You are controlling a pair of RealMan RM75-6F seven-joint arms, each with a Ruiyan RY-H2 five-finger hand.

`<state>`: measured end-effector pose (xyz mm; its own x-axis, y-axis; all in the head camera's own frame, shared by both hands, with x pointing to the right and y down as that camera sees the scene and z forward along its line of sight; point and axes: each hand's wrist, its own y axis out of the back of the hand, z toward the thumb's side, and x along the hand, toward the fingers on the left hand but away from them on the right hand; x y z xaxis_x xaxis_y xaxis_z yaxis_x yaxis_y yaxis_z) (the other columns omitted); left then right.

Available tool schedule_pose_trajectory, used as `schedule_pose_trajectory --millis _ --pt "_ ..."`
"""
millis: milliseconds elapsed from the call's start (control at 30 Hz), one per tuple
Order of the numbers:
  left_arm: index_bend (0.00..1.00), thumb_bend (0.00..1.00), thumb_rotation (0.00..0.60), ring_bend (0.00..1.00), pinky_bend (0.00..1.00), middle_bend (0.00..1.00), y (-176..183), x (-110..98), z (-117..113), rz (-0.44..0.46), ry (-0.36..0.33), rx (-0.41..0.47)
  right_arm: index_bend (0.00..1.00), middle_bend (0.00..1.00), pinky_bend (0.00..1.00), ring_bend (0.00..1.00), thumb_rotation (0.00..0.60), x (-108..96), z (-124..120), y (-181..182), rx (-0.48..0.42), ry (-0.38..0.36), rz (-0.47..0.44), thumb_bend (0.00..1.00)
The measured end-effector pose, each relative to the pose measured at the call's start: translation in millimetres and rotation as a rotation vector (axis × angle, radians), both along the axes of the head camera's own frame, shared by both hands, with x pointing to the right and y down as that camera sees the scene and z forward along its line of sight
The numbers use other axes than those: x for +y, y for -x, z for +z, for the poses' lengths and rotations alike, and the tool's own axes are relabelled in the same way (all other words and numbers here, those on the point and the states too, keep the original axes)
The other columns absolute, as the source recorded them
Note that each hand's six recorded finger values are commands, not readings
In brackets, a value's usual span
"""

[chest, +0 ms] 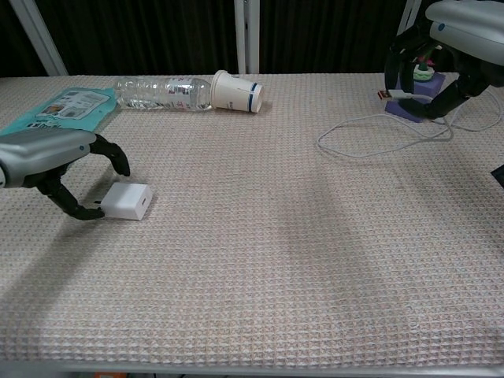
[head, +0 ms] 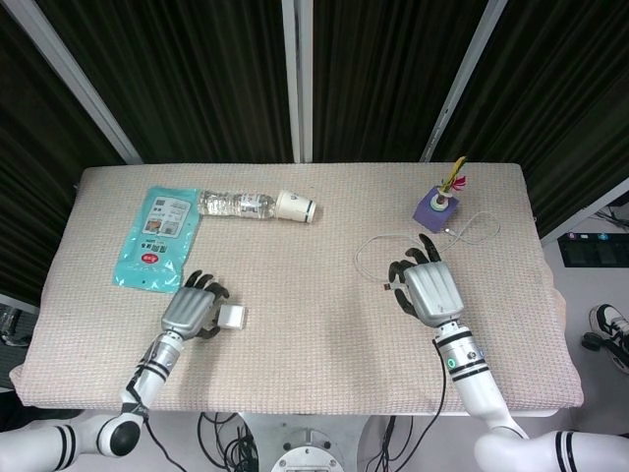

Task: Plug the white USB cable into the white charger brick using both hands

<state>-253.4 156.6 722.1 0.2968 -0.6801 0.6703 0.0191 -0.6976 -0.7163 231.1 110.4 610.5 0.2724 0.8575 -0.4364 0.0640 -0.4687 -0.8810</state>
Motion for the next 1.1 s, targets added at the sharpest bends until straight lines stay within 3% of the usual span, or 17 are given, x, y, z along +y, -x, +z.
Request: schedule_pose_trajectory --millis 633,967,1100 --pt "0.34 0.25 0.599 0.11 0.02 0.31 -7.9 0.8 2.6 -0.024 0.023 0.013 0.59 0.53 0.05 0.25 0.600 3.5 4.5 -5.9 -0.004 0.018 0.013 0.33" --pt "0.43 0.33 0.595 0.19 0.06 0.39 -10.9 -1.4 5.9 -0.036 0.033 0.029 0.59 0.53 0.05 0.25 0.600 4.8 6.2 -6.1 -0.002 0.023 0.014 0.33" --pt "0.47 0.36 0.554 0.23 0.09 0.43 -13.6 -4.0 6.5 -0.060 0.033 0.052 0.59 0.53 0.08 0.25 0.600 4.7 7.4 -5.2 -0.011 0.034 0.020 0.33"
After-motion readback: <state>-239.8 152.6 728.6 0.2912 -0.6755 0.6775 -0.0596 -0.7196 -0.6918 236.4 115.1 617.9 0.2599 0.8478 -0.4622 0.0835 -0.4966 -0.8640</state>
